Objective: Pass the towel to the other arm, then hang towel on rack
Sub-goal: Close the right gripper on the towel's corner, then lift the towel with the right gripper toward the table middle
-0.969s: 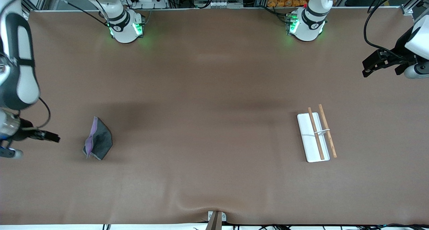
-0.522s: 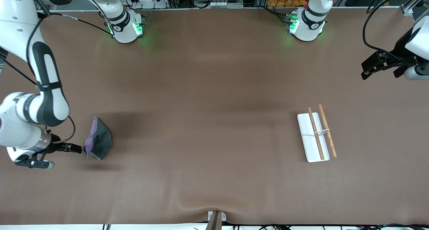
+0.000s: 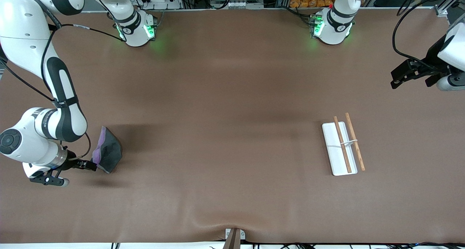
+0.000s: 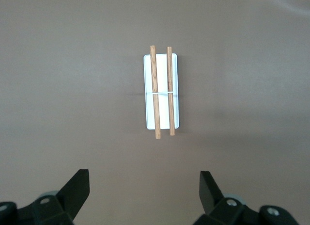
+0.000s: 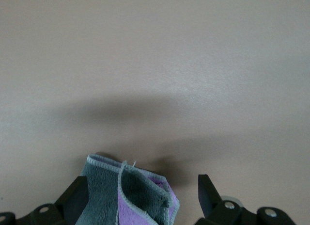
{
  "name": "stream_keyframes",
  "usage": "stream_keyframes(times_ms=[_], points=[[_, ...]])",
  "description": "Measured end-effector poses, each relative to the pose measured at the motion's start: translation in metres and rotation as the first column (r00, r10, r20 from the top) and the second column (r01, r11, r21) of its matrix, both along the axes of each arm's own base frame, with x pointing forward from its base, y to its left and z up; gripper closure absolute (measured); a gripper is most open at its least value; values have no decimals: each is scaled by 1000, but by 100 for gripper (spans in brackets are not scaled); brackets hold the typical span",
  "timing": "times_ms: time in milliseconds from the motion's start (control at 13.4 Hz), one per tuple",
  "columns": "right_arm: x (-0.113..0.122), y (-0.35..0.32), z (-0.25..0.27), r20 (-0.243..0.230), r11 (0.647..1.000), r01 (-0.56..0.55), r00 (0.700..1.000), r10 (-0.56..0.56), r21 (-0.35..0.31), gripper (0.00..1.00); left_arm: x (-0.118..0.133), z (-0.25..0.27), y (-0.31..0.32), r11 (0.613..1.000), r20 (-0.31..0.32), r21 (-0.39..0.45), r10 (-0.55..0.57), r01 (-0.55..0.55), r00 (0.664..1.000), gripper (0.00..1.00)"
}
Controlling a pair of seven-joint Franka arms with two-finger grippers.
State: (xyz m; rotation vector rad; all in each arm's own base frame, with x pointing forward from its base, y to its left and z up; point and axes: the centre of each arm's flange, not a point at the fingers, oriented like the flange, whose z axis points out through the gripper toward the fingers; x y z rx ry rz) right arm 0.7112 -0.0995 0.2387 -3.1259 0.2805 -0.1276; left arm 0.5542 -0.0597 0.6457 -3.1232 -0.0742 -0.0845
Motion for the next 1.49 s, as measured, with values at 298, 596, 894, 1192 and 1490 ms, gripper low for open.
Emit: stream_keyframes(times_ms=[298,596,894,1192,1490], points=[[-2,1,-13,-18,1000,17,1000,-17,4,0,0,-1,0,1000,-1,0,0,0,1000,0],[-8,3,-29,-47,1000,15,999,-15,8,19,1,-1,0,1000,-3,-1,-1,1,1000,0],[-8,3,-31,-49,1000,16,999,-15,9,61,1,-2,0,1000,-3,-1,-1,1,1000,0],[-7,3,-29,-45,1000,17,999,-16,8,98,1,-2,0,1000,-3,-1,-1,1,1000,0],[-6,0,-10,-60,1000,20,998,-19,9,98,1,-2,0,1000,-3,-1,0,0,1000,0]])
